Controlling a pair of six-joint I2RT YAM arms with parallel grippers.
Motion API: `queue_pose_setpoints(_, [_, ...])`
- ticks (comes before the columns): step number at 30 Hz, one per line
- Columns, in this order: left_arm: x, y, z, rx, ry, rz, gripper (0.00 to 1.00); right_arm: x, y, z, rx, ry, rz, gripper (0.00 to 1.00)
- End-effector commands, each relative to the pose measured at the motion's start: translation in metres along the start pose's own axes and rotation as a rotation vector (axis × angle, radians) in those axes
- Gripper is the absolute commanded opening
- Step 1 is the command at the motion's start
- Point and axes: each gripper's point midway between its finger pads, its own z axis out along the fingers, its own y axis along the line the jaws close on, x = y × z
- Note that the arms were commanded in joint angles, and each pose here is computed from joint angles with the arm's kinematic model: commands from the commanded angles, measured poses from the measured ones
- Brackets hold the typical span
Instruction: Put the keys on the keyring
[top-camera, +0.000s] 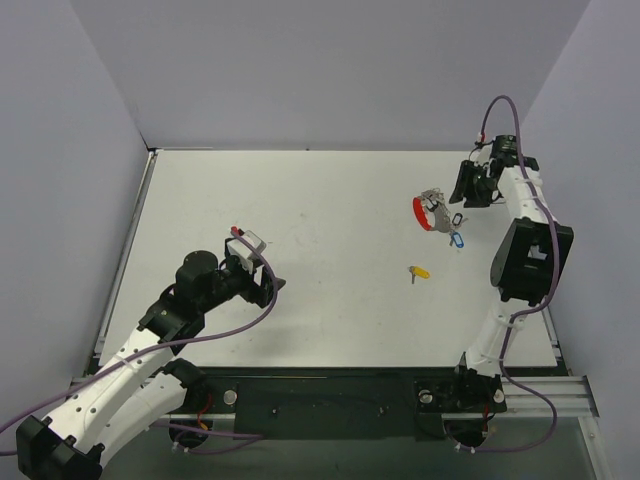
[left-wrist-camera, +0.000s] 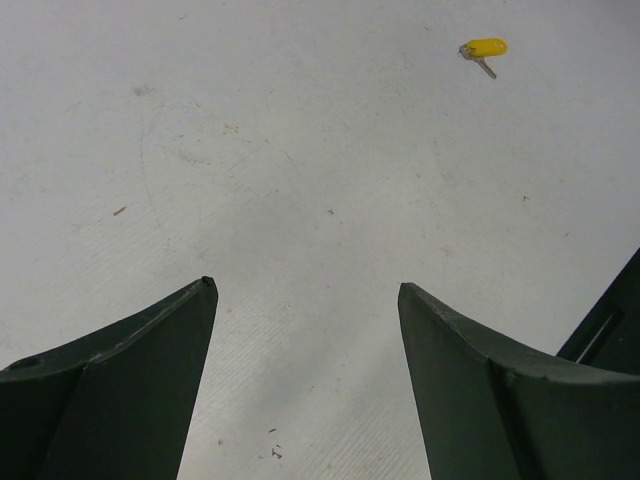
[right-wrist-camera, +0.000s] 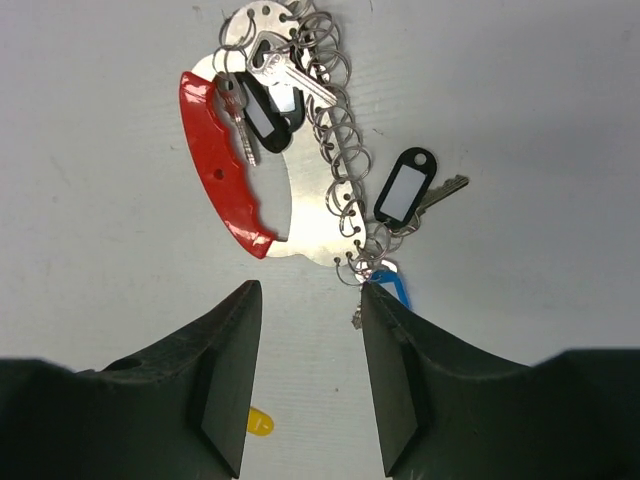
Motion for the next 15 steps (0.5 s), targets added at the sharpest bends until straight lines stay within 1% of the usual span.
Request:
queue_pose_setpoints(1, [-0.019,-0.002,0.0,0.013,-0.059,0.018,0.83,0.02,-0.005,0.016,0.062,0.132,-0.105,0.4])
queue_pose_setpoints(8, [-0.017,-0.002,0.002,0.018,-0.045,0.016,0.83,0.022,-0.014,0.038,0.12,0.168,-0.068,0.31])
queue_pose_setpoints(15, [-0.015,-0.003,0.004,0.029,-0.034,0.013,0.83,0.034,-0.018,0.052,0.128,0.207,-0.044,0.28])
